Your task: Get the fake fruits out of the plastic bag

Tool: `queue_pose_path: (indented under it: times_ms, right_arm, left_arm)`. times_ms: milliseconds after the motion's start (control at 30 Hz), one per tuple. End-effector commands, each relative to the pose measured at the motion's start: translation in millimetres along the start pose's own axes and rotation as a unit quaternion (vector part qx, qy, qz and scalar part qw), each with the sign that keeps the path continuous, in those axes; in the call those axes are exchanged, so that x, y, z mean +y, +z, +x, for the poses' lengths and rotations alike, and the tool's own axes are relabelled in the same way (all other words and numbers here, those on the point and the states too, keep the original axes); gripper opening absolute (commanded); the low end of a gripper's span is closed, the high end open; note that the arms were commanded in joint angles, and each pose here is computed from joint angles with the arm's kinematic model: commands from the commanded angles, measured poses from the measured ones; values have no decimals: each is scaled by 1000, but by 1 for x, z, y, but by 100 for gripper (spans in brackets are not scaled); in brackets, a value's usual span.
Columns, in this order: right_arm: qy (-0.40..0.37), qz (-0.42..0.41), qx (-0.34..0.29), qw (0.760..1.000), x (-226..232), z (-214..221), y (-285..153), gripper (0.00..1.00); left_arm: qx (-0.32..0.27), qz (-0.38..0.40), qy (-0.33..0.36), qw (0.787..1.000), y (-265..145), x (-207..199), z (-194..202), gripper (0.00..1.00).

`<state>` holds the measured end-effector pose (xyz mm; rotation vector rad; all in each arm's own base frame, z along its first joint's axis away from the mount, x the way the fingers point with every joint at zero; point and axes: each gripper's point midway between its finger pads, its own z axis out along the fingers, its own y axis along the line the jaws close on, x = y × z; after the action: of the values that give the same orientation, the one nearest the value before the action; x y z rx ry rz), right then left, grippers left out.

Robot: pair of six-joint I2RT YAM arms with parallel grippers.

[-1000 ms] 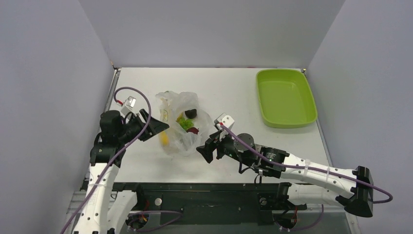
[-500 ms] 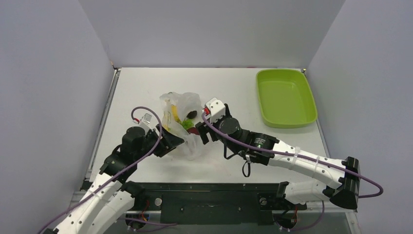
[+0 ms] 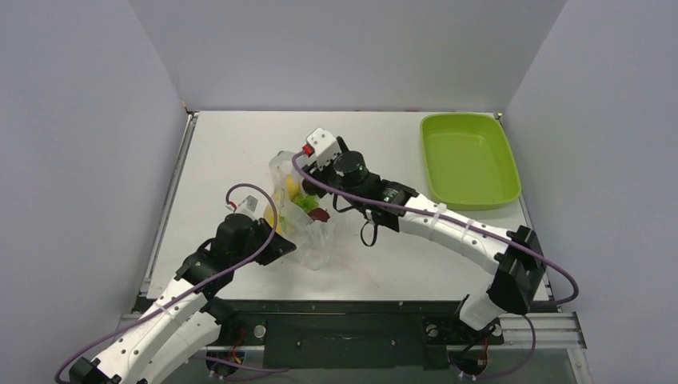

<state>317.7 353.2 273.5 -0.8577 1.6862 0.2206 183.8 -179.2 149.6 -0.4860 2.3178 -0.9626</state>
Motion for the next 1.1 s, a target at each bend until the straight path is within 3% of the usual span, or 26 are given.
queue_pose_path:
  times_ms: [0,33,67,100,133,233,267,300,333,367,400,467,500,533,700,767,900,1067]
  right_arm:
    - [136,26,-112,984,-46,-58,29,48]
    - [173,33,-134,975,-56,-72,33,41]
    - [191,50,-128,972,-72,-63,47,22]
    - [228,41,-147,962,-80,-77,52,14]
    - [246,44,-135,959,-95,-63,72,3]
    - [317,-42,-152,935,-100,-82,100,0]
    - [329,-45,-130,934,-103,-63,119,0]
    - [342,-63,-137,928,-103,-75,122,0]
    - [354,-61,-100,928,-100,-51,138,0]
    - [362,-60,-104,924,-104,-62,139,2]
    - [369,-60,-58,926,-94,-39,150,6]
    - [367,-49,-26,929,-87,-34,146,18]
    - [363,-34,-24,931,-87,-37,140,31]
    - [353,-23,3,935,-82,-26,134,35]
    - [327,68,41,942,-90,-17,74,66]
    - [325,93,64,939,-90,-5,54,76]
    - [322,118,98,934,-79,16,18,82]
    - [323,129,115,931,-60,44,-16,84]
  left_arm:
    - [6,-27,12,1000,2,22,9,0]
    - [12,-40,6,999,2,29,13,0]
    - [12,-46,4,999,2,33,15,0]
    - [19,-58,3,998,2,40,19,0]
    - [22,-64,4,998,2,44,21,0]
    - [31,-85,13,996,0,55,29,0]
    - [34,-84,15,996,1,57,32,0]
    - [37,-76,15,996,2,55,33,0]
    - [40,-69,16,997,3,55,36,0]
    - [45,-50,16,998,4,49,38,0]
    - [49,-41,17,998,5,47,40,0]
    - [55,-5,23,998,6,33,41,0]
    - [61,13,26,998,5,25,42,0]
    - [62,23,31,997,4,20,41,0]
    - [65,51,46,996,4,1,36,0]
    - [72,60,57,994,3,-7,35,8]
    - [62,83,85,991,-7,-27,24,30]
    - [14,80,115,990,-26,-37,3,41]
